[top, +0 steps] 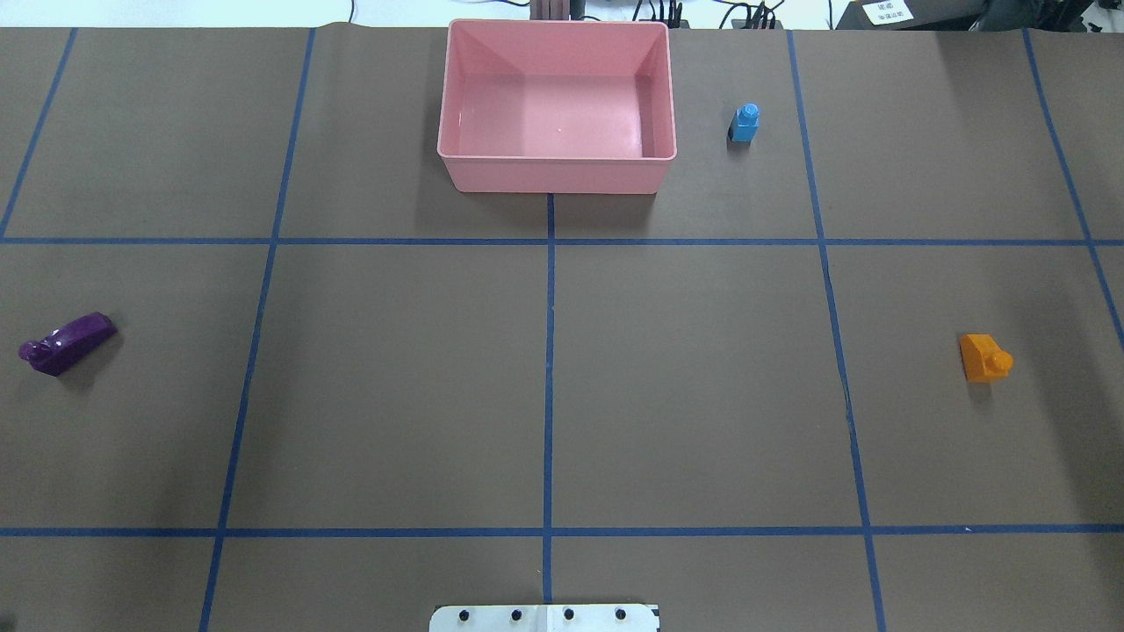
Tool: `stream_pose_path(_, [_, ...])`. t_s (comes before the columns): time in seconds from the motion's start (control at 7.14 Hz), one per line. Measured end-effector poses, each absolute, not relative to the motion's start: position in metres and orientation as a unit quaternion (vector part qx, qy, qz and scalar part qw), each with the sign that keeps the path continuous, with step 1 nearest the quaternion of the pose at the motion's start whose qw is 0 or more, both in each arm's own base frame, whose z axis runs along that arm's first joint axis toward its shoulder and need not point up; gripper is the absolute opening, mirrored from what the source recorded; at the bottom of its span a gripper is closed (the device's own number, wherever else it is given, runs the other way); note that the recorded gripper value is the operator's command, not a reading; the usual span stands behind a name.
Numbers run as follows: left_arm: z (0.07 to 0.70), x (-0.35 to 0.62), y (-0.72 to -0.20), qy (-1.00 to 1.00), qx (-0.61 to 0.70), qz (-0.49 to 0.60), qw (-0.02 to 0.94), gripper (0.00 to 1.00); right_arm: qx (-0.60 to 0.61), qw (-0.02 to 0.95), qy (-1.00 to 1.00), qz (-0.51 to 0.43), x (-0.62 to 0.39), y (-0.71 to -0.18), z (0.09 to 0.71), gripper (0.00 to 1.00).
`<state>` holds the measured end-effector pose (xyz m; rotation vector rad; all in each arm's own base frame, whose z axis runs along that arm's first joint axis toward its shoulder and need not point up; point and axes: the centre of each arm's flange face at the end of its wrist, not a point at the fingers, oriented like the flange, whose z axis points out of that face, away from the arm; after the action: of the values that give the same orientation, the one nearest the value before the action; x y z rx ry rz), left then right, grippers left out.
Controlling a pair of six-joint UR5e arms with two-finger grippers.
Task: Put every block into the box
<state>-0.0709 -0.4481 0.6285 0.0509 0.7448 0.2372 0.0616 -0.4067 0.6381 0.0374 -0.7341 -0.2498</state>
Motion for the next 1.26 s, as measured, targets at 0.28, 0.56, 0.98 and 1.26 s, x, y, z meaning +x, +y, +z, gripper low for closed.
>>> stream_pose_path(0.28, [0.617, -0.071, -0.448, 0.361, 0.036, 0.121, 0.924, 1.00, 0.019, 0.925, -0.358, -0.122, 0.061, -0.407, 0.637, 1.00])
stream_pose_path(0.56, [0.610, -0.070, -0.449, 0.360, 0.044, 0.125, 0.924, 1.00, 0.026, 0.922, -0.367, -0.125, 0.057, -0.415, 0.630, 1.00])
stream_pose_path(0.98, [0.611, -0.067, -0.449, 0.363, 0.043, 0.126, 0.922, 1.00, 0.037, 0.907, -0.407, -0.106, 0.002, -0.458, 0.585, 1.00])
stream_pose_path(1.26, [0.611, -0.066, -0.450, 0.365, 0.043, 0.126, 0.921, 1.00, 0.040, 0.912, -0.403, -0.062, -0.081, -0.468, 0.562, 1.00])
